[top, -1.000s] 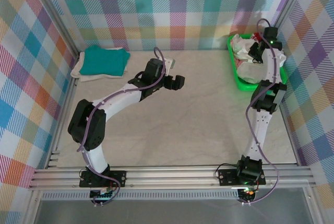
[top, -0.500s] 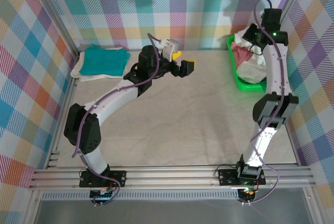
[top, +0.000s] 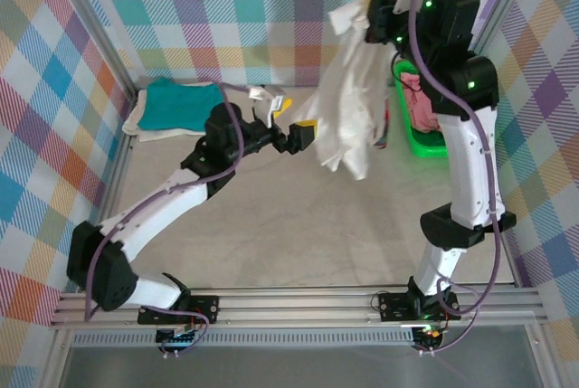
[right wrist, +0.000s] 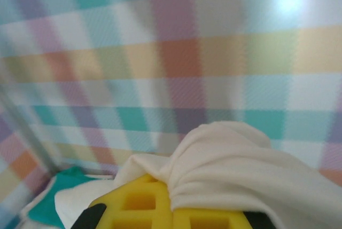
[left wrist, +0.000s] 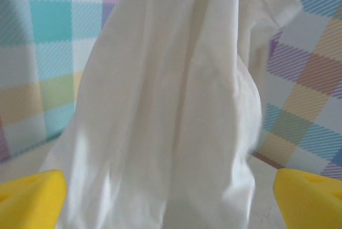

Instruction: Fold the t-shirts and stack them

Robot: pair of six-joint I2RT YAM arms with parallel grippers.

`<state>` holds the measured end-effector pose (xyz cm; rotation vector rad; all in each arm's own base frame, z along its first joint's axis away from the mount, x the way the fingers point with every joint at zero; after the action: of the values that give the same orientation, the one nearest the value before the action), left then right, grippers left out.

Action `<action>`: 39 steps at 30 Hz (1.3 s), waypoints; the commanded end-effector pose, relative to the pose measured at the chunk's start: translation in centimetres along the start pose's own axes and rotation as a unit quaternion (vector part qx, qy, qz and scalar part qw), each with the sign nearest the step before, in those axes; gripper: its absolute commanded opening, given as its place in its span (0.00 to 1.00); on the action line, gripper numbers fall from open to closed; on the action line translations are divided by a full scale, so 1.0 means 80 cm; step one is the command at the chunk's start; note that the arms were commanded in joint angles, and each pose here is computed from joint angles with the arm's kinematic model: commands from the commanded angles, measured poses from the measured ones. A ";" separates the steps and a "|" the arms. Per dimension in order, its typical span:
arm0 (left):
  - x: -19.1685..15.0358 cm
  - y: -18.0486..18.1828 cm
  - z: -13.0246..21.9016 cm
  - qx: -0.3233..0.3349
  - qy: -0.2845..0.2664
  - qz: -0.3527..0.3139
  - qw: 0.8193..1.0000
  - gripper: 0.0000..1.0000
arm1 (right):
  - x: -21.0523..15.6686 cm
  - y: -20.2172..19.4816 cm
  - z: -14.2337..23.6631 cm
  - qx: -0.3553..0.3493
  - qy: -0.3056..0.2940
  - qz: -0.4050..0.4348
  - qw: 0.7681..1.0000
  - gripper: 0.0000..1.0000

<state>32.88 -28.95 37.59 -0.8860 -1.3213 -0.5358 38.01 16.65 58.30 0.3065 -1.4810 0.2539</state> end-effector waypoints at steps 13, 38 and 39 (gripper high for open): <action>-0.132 0.101 0.071 0.143 0.089 0.044 0.985 0.22 | -0.285 0.009 -0.158 -0.040 0.237 -0.124 0.963 0.04; -0.306 0.146 -0.026 0.122 0.305 0.055 0.943 0.65 | -0.441 -0.031 -0.123 -0.003 0.366 -0.187 0.912 0.51; -0.309 0.147 -0.028 0.122 0.309 0.056 0.942 0.59 | -0.441 -0.030 -0.121 0.000 0.366 -0.189 0.911 0.51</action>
<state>37.92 -26.68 10.60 -0.5140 -0.7409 -0.4658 45.52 18.16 19.79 0.3646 -0.5992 0.0328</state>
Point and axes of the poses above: each hand's point on the last joint's axis, 136 mm out from that joint toward the fingers, its own z axis back along the fingers, its own y axis along the line the jaws close on, x = y × z, the point moved 2 cm from there along z, back along the fingers, and after that the axes turned 5 degrees about z, right-handed, at the moved point
